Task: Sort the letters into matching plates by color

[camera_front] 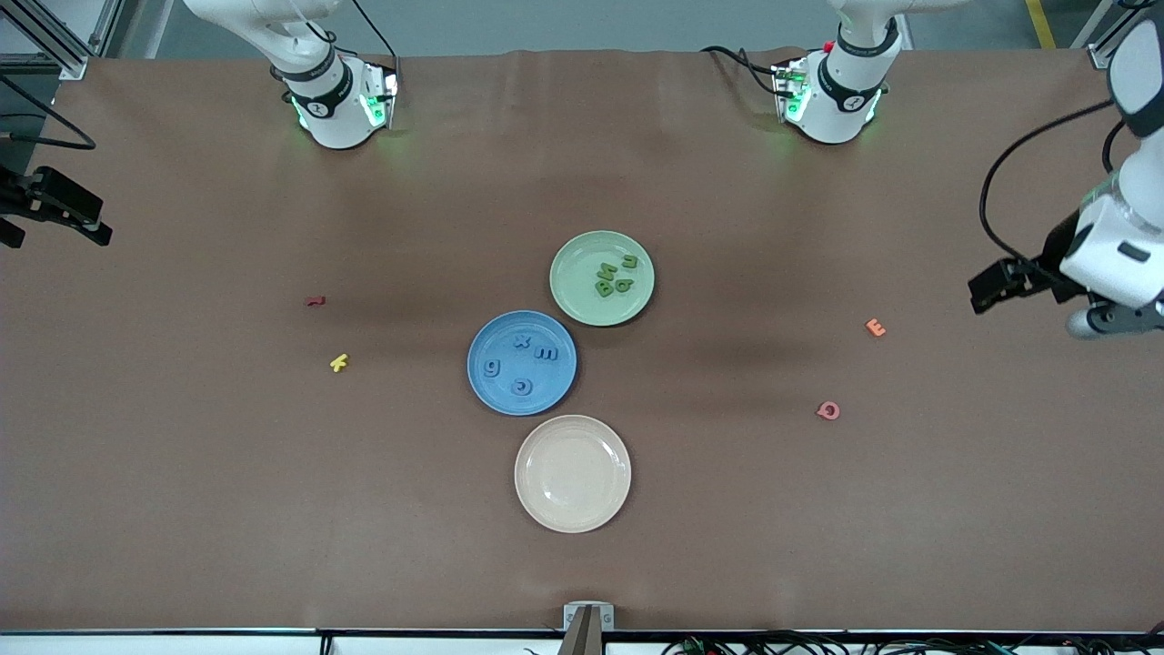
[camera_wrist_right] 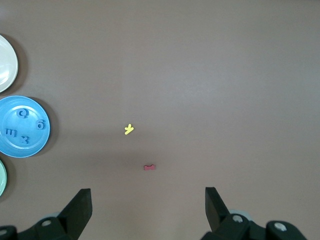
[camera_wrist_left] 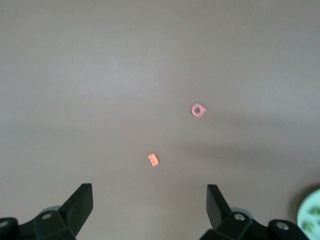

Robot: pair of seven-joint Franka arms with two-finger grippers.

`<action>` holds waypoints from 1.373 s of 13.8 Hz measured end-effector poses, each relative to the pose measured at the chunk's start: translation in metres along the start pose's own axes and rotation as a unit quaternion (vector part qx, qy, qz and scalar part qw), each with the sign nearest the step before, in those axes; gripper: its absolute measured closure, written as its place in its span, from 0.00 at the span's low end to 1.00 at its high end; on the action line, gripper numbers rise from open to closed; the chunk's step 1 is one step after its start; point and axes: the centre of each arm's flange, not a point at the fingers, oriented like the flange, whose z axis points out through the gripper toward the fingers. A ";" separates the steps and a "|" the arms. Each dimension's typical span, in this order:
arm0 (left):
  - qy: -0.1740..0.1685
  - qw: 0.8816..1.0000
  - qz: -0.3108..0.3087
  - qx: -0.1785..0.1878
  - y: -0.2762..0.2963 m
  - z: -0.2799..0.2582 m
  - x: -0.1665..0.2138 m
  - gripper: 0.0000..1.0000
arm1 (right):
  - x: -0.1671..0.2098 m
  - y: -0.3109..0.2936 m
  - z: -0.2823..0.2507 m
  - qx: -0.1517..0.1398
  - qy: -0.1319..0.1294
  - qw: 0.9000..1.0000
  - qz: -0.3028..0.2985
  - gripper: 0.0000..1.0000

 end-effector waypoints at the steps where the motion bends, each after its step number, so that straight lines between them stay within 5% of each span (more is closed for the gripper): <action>1: -0.007 1.000 0.002 -0.009 0.004 -0.009 -0.010 0.00 | 0.000 0.000 0.000 0.000 0.000 1.000 0.000 0.00; 9: -0.004 0.999 0.024 -0.031 -0.033 -0.035 -0.049 0.00 | 0.001 -0.003 0.000 0.000 0.000 1.000 -0.003 0.00; 19: -0.008 0.999 0.043 -0.028 -0.013 -0.036 -0.066 0.00 | 0.001 -0.003 -0.006 0.000 0.007 1.000 -0.003 0.00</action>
